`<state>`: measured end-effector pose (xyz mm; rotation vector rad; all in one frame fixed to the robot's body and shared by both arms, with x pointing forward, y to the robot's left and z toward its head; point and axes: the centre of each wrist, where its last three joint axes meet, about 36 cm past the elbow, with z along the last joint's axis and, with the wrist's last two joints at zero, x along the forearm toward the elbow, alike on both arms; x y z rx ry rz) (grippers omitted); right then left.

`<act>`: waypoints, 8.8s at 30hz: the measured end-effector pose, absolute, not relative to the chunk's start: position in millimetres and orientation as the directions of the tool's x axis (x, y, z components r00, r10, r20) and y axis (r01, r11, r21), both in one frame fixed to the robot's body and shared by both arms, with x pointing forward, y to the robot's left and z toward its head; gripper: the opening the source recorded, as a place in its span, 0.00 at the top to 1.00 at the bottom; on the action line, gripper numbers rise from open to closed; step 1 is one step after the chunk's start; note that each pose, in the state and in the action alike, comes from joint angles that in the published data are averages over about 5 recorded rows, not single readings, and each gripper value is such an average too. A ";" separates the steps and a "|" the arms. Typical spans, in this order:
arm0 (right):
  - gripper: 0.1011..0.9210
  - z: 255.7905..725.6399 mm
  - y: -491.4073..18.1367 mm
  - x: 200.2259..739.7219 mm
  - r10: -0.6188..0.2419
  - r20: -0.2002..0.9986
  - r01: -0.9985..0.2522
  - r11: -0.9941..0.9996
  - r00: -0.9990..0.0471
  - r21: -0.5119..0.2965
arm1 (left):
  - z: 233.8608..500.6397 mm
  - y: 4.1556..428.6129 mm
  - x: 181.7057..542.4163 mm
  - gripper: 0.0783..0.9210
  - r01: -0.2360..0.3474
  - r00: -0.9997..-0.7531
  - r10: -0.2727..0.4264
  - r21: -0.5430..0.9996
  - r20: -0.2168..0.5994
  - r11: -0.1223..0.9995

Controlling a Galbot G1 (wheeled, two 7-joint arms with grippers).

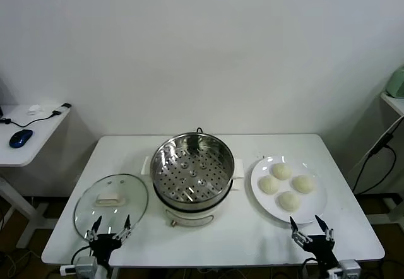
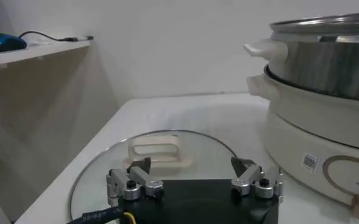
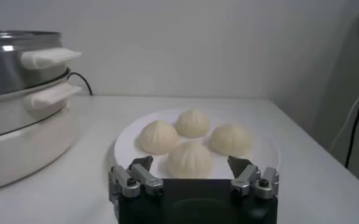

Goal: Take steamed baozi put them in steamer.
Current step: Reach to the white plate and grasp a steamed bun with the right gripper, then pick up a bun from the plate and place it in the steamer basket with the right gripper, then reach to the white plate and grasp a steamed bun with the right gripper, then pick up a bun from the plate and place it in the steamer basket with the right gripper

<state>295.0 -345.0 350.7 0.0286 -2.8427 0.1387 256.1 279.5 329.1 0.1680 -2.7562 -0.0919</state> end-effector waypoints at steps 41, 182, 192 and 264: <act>0.12 531.9 -417.0 667.1 -0.208 0.965 -0.987 0.004 -0.159 -0.162 | 326.8 270.3 261.5 0.12 -0.096 -0.935 -0.108 0.052 0.337 0.994; 0.12 702.0 -224.5 727.8 -0.211 0.969 -0.682 -0.691 -0.129 -0.241 | 312.2 256.8 261.9 0.12 -0.086 -0.943 -0.098 0.052 0.317 0.995; 0.12 614.1 -322.7 671.7 -0.194 0.976 -0.947 -0.281 -0.101 -0.154 | 311.9 259.8 262.6 0.12 -0.092 -0.943 -0.105 0.058 0.316 0.994; 0.34 700.3 -124.3 664.6 -0.418 0.887 -0.973 -0.033 -0.196 -0.230 | 313.9 251.1 259.4 0.12 -0.079 -0.949 -0.096 0.067 0.299 0.995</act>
